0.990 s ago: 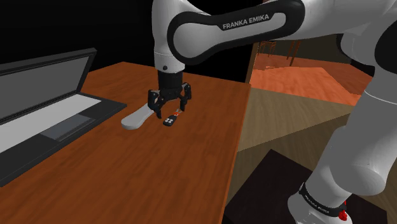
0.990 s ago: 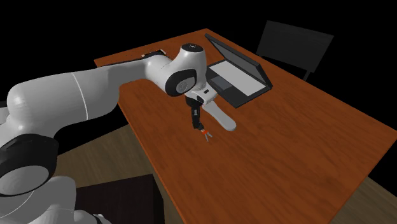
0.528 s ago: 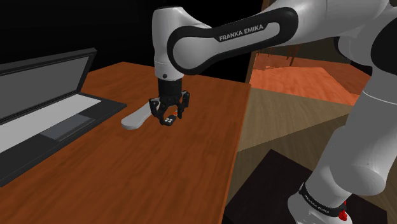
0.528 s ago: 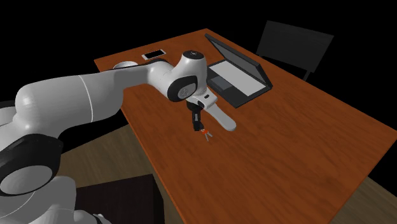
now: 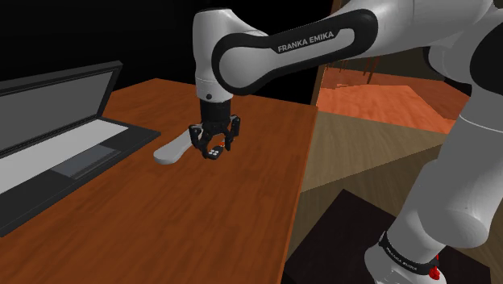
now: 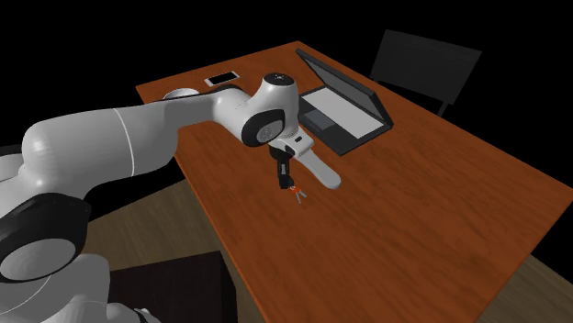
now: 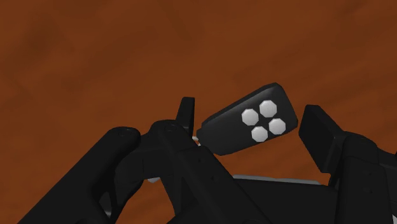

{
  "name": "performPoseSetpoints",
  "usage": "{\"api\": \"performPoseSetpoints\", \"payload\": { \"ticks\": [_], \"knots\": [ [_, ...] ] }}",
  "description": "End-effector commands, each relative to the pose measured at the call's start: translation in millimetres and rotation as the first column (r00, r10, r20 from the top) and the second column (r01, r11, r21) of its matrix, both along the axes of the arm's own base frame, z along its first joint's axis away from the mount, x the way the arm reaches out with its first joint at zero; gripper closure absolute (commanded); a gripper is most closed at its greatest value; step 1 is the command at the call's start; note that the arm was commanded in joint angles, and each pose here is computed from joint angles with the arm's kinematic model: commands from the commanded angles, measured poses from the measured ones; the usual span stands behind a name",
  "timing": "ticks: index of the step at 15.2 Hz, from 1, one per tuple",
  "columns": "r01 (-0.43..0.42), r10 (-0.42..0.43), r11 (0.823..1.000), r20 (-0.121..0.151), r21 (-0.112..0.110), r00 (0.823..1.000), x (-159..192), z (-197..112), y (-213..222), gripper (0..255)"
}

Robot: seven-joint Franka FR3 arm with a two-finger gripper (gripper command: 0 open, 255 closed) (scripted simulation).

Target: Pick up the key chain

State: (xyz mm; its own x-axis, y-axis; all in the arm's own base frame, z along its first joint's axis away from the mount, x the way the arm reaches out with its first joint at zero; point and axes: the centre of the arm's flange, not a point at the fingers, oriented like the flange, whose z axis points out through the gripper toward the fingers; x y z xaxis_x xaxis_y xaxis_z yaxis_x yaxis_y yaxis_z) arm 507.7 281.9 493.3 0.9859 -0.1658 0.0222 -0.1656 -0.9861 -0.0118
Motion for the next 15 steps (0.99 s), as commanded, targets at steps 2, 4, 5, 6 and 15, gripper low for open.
{"api": "performPoseSetpoints", "payload": {
  "ticks": [2,4,5,6,15],
  "knots": [
    [0.000,0.000,1.000,0.000,0.000,1.000,-0.2,10.7,0.2,255],
    [0.000,0.000,1.000,0.000,0.000,1.000,-0.1,21.3,0.2,255],
    [0.000,0.000,1.000,0.000,0.000,1.000,-0.1,26.5,0.2,255],
    [0.000,0.000,1.000,0.000,0.000,1.000,-0.1,31.8,0.2,255],
    [0.000,0.000,1.000,0.000,0.000,1.000,-0.1,79.3,0.2,255]
  ]
}}
